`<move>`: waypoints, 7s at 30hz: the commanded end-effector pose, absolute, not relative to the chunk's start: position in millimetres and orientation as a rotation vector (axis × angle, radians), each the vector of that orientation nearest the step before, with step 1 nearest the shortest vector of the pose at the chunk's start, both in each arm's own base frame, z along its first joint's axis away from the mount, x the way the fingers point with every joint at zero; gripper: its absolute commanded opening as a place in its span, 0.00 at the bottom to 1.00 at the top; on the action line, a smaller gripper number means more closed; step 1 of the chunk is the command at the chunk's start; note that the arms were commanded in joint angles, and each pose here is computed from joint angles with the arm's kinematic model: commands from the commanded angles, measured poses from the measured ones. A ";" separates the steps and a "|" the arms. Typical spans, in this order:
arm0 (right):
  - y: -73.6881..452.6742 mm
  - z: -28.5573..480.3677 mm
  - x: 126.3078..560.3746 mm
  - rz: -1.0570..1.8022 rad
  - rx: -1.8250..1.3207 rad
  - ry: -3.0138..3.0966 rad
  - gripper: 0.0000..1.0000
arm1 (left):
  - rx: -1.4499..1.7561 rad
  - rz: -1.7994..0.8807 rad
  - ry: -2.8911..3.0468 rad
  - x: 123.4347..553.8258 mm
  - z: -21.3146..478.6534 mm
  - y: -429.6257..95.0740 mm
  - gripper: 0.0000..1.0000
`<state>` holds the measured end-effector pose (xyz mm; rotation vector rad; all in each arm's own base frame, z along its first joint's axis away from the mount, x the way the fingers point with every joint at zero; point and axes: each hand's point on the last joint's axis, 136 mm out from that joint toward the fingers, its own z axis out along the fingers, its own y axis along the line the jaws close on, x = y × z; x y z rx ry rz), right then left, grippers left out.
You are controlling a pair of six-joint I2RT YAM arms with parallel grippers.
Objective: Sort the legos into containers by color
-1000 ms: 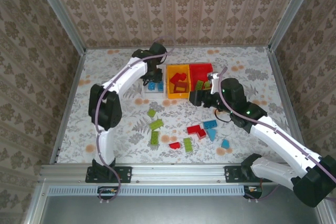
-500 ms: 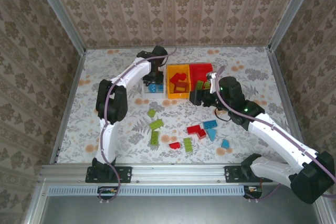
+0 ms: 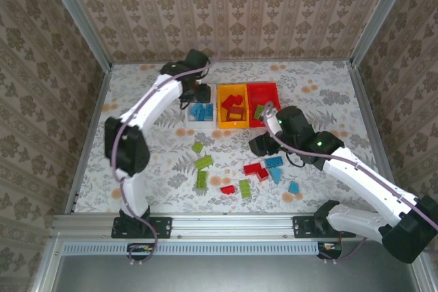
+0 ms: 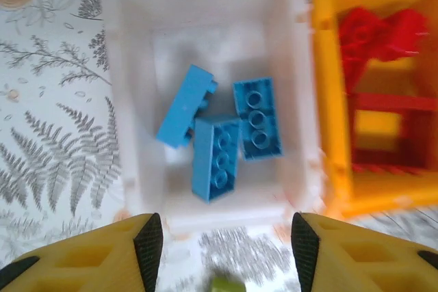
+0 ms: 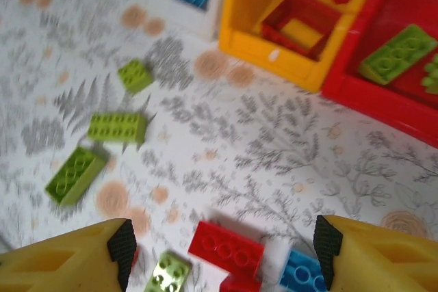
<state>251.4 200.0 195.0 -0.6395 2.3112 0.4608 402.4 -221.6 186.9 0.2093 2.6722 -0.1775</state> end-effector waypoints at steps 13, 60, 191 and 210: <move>209.9 92.6 219.3 -0.160 -1.573 2.323 0.81 | 0.125 -0.774 2.523 222.9 203.8 -220.7 0.56; 264.2 176.2 418.8 0.373 -0.425 2.452 0.20 | 0.159 -0.741 2.368 255.0 251.3 -246.2 0.54; 147.6 108.3 488.6 0.443 0.303 2.664 0.20 | 0.550 -0.716 2.415 290.7 235.8 -356.1 0.58; 147.7 142.1 492.2 0.499 0.341 2.560 0.67 | 0.913 -0.729 2.482 245.3 194.3 -379.6 0.63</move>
